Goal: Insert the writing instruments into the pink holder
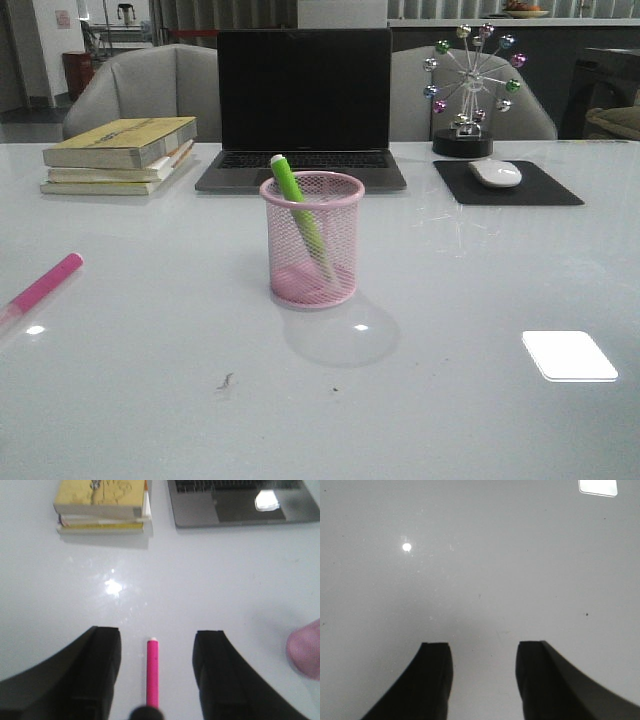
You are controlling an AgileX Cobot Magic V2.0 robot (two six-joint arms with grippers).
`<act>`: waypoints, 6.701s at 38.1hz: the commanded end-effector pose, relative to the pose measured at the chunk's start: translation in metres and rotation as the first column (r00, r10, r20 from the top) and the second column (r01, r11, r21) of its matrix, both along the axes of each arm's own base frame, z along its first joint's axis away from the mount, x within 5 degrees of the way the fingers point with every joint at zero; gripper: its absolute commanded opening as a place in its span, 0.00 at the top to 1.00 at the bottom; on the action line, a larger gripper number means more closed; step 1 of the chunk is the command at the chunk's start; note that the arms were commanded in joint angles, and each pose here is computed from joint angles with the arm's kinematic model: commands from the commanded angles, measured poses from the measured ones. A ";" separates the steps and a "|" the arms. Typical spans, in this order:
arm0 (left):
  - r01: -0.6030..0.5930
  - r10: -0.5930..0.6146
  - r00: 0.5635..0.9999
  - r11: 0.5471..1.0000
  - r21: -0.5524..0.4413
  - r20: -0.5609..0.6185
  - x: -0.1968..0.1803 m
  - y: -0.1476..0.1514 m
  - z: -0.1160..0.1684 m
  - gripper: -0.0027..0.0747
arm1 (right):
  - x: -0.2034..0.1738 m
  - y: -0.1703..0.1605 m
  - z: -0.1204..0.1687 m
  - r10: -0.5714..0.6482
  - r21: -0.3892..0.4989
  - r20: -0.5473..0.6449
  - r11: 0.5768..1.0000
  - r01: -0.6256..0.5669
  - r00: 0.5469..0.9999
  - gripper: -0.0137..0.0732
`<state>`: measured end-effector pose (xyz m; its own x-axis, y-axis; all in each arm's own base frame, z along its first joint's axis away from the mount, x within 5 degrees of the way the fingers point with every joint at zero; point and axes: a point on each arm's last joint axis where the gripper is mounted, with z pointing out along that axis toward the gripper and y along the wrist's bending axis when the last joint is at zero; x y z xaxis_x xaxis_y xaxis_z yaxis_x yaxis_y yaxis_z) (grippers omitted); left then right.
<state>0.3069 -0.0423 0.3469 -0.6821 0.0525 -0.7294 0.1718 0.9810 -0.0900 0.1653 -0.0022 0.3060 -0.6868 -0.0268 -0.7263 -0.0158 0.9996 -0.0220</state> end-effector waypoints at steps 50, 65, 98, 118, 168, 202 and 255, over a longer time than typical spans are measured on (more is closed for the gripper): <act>0.029 -0.018 0.927 0.999 0.025 -0.376 0.119 -0.018 -0.121 0.46 | 0.002 -0.002 0.012 -0.001 -0.018 0.054 1.000 0.002 0.999 0.35; 0.048 -0.026 0.858 0.998 0.031 -0.513 0.117 -0.018 -0.153 0.46 | 0.002 -0.002 0.012 -0.001 -0.018 0.055 1.000 0.002 0.998 0.35; 0.051 -0.028 0.858 0.998 0.031 -0.513 0.120 -0.020 -0.160 0.84 | 0.001 -0.002 0.011 -0.001 -0.018 0.044 1.000 0.002 0.999 0.39; 0.138 -0.139 0.983 0.990 0.013 0.118 0.099 -0.067 -0.019 0.84 | -0.001 -0.002 0.009 -0.001 -0.017 0.019 1.000 0.001 1.000 0.39; 0.333 -0.028 0.690 0.899 -0.283 0.724 -0.003 -0.212 -0.093 0.84 | -0.004 -0.002 0.005 -0.001 -0.016 -0.040 1.000 0.000 0.999 0.39; 0.326 -0.166 0.692 0.940 -0.099 0.703 -0.046 -0.114 0.032 0.36 | -0.005 -0.002 0.005 -0.001 -0.015 -0.043 1.000 0.000 0.999 0.39; -0.077 0.046 0.867 0.996 0.042 0.496 -0.148 0.026 -0.011 0.36 | 0.002 -0.002 0.013 -0.001 -0.018 0.073 1.000 0.003 0.997 0.68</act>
<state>0.1579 -0.0168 0.3174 -0.3531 0.0989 -0.9304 0.1285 0.9901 0.0565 0.1624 -0.0021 0.3031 -0.7186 -0.0267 -0.6949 -0.0174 0.9996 -0.0203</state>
